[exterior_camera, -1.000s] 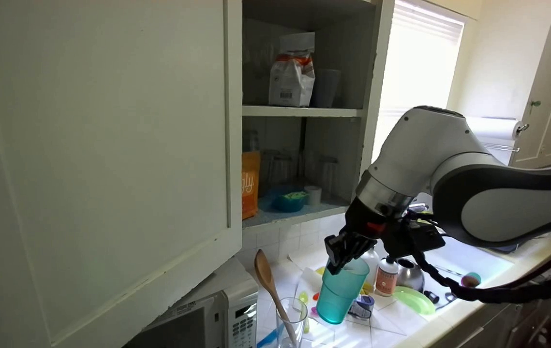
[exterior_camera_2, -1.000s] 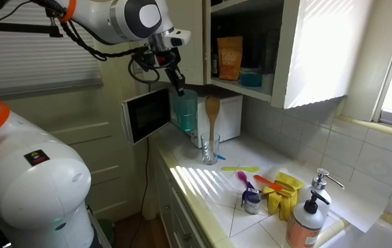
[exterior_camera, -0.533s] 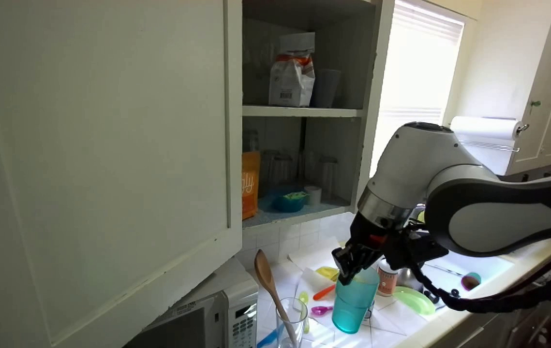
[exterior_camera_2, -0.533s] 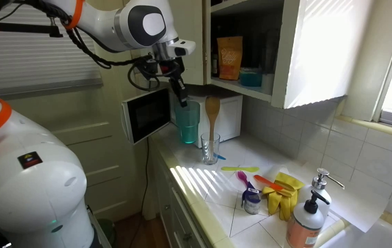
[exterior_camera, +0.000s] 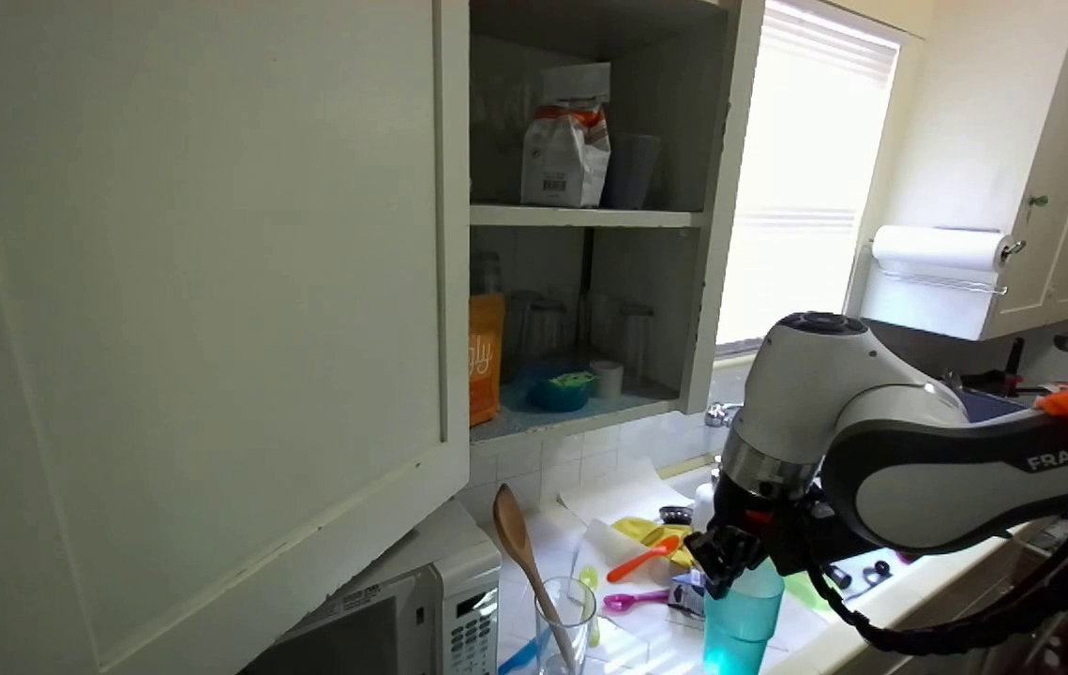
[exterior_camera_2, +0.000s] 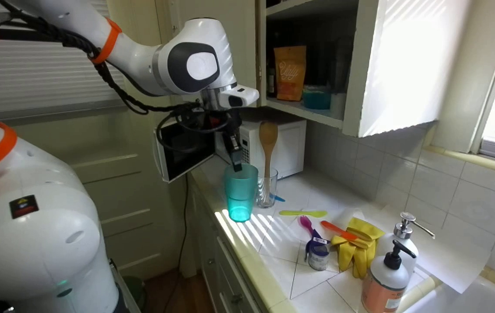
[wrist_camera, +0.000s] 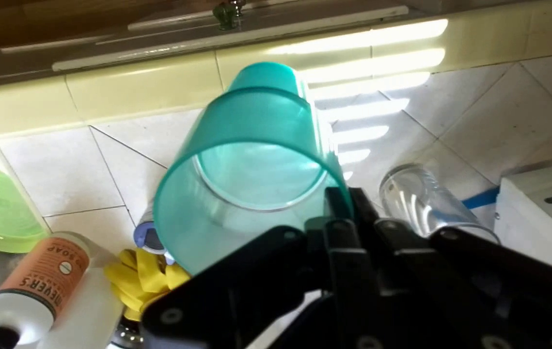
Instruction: Remove the blue cup from the cabinet and put it on the counter.
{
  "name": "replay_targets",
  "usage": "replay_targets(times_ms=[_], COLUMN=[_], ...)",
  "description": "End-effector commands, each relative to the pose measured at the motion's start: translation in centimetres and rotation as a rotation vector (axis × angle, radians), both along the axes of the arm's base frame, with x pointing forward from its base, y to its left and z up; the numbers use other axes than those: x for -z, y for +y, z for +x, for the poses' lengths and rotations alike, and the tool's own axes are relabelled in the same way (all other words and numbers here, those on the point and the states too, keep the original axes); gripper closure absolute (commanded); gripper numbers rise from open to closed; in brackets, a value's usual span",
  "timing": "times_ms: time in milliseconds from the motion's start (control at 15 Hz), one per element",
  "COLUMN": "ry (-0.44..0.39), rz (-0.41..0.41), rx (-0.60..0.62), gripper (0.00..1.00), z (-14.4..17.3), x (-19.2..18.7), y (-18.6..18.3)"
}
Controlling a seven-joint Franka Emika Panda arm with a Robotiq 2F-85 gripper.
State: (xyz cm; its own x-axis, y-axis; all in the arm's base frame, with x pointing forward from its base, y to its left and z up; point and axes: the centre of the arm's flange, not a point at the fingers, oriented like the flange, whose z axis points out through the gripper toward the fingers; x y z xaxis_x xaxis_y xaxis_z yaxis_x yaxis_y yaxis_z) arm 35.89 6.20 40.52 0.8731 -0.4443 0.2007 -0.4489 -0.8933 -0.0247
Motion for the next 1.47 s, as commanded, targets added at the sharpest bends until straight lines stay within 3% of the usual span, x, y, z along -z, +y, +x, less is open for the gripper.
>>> replay_targets(times_ms=[0,133,200,600,667,1067,1400], ry=[-0.052,-0.100,-0.064,-0.080,-0.080,-0.183,-0.210], rz=[-0.041,-0.058,-0.036,-0.048,-0.048,-0.084,-0.049], rx=[0.049,0.053,0.044,0.053,0.053,-0.143,-0.207], gripper=[0.99,0.99,0.95,0.95,0.99,0.99,0.99], z=[-0.1,1.3,1.4,2.1,2.1,7.5,10.0], x=[2.3,2.0,0.3,0.8,0.8,2.9,6.1], y=[-3.2,-4.5,-3.2,-4.2,-4.2,-4.5,-3.0])
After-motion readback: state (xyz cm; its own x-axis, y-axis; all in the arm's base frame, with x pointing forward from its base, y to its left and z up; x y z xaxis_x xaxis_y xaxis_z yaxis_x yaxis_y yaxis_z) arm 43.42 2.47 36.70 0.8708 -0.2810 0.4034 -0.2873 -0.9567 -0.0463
